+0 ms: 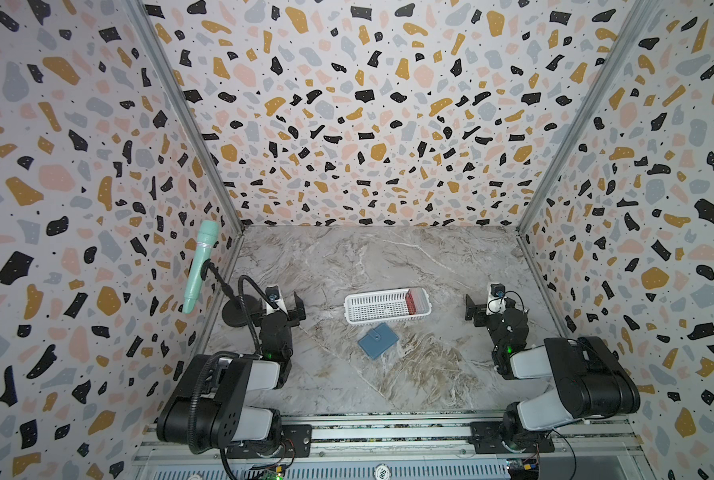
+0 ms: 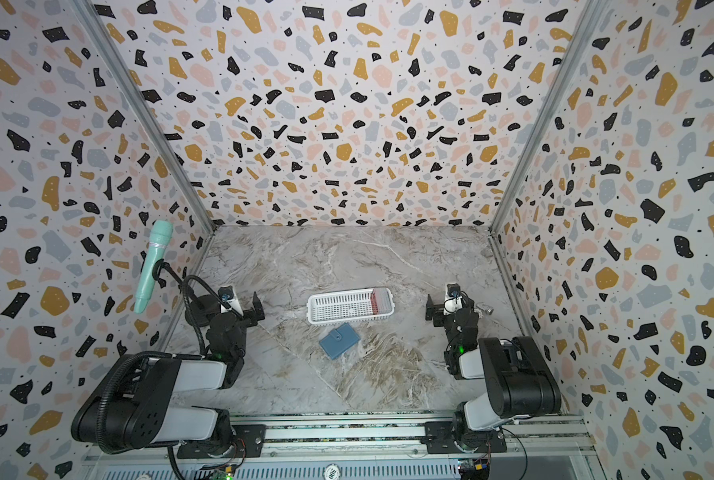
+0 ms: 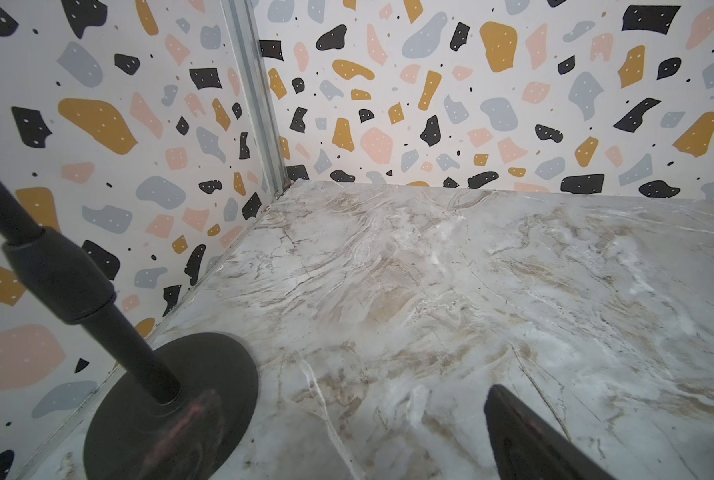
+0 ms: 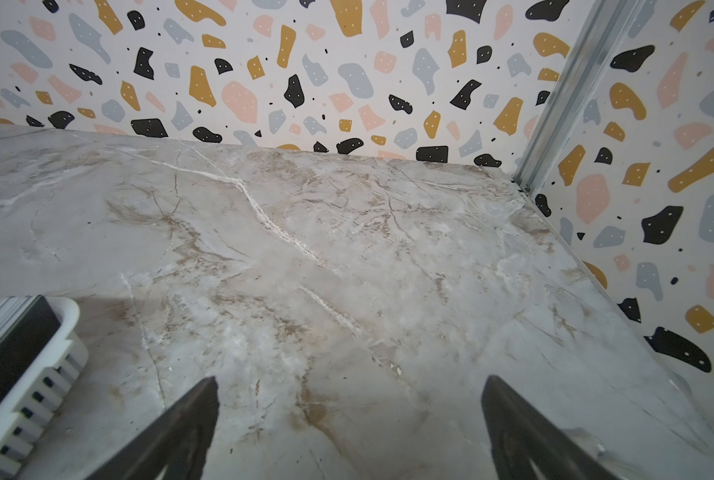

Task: Put the credit cards into the card holder

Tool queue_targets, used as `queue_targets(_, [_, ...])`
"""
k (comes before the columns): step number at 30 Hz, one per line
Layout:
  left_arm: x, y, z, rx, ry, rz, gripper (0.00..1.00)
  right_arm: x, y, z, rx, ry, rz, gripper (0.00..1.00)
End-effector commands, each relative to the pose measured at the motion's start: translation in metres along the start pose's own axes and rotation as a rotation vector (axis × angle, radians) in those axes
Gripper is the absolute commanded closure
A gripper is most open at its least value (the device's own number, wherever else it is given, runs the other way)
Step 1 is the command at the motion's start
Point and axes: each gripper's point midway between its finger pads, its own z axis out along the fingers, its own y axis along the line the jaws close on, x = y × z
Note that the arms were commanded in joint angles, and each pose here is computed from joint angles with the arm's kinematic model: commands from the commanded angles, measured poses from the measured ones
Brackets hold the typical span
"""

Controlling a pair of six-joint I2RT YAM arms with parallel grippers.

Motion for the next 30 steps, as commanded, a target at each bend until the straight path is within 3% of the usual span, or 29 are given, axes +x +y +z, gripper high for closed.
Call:
queue_targets(1, [-0.009, 0.002, -0.001, -0.001, -0.042, -0.003, 0.0, -0.013, -0.001, 0.003, 0.005, -0.033, 0.004, 0.01])
queue_targets(20, [-0.014, -0.001, -0.003, 0.021, -0.057, 0.003, 0.0, -0.014, -0.001, -0.001, 0.007, -0.048, 0.004, 0.01])
queue_targets(26, [-0.033, 0.003, -0.001, -0.009, 0.001, -0.017, 0.0, -0.036, -0.005, -0.007, 0.042, -0.045, 0.018, 0.01])
queue_targets(30, [-0.055, -0.003, -0.005, 0.023, 0.013, -0.145, 0.0, -0.057, 0.002, -0.017, 0.02, -0.042, 0.062, 0.01])
